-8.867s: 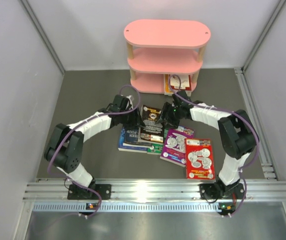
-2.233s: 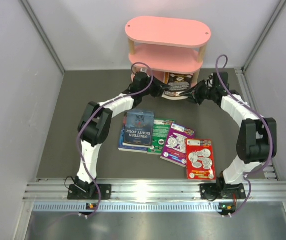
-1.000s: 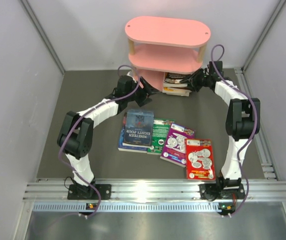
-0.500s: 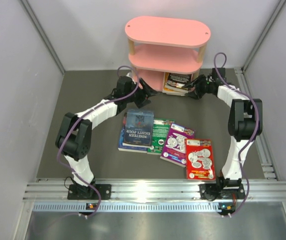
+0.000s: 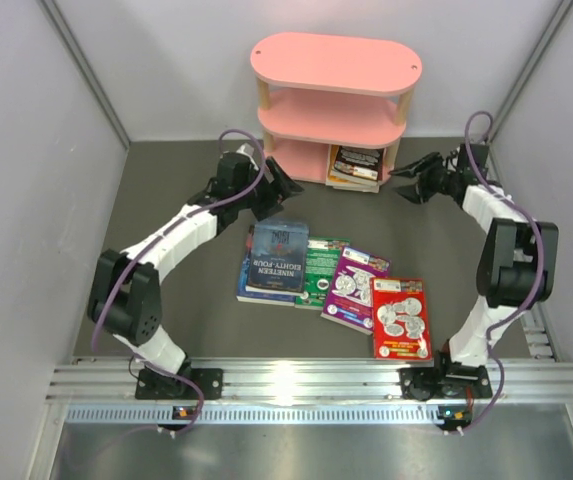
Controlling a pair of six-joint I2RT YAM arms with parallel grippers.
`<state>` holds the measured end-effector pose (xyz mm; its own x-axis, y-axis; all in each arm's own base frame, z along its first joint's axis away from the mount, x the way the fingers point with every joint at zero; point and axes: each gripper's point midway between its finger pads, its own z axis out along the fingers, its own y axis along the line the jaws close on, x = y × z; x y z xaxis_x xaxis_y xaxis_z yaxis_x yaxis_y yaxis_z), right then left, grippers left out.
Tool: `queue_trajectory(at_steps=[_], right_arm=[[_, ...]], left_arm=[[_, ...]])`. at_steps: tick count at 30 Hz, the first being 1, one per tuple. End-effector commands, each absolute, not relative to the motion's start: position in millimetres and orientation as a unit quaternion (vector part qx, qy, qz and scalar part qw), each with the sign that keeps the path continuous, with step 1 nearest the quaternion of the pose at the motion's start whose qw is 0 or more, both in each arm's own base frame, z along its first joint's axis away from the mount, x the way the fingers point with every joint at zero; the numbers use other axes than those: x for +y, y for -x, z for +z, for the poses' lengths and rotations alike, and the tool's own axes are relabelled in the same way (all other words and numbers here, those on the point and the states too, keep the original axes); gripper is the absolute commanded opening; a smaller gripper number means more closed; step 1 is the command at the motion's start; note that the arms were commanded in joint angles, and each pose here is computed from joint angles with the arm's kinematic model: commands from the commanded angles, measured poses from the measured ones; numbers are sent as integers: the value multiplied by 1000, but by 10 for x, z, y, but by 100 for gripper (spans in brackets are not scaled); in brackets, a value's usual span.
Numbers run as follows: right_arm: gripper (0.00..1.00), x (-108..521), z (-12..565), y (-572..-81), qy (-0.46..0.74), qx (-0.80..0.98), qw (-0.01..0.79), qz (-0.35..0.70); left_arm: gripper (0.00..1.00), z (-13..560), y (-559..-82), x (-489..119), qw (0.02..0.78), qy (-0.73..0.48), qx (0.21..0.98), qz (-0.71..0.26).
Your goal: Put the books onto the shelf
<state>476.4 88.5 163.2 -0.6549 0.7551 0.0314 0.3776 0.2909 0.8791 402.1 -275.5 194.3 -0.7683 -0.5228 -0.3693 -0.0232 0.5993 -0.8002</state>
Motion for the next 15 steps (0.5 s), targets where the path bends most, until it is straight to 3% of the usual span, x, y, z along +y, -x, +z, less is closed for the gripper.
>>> queue_trajectory(at_steps=[1, 9, 15], right_arm=[[50, 1193, 2057, -4399, -292, 781, 222, 506], [54, 2442, 1763, -3530, -160, 835, 160, 501], [55, 3084, 1175, -3249, -118, 870, 101, 469]], left_arm=[[89, 2047, -3878, -2385, 335, 147, 859, -359], [98, 1340, -3318, -1888, 268, 135, 914, -273], [99, 915, -3022, -1870, 221, 119, 930, -270]])
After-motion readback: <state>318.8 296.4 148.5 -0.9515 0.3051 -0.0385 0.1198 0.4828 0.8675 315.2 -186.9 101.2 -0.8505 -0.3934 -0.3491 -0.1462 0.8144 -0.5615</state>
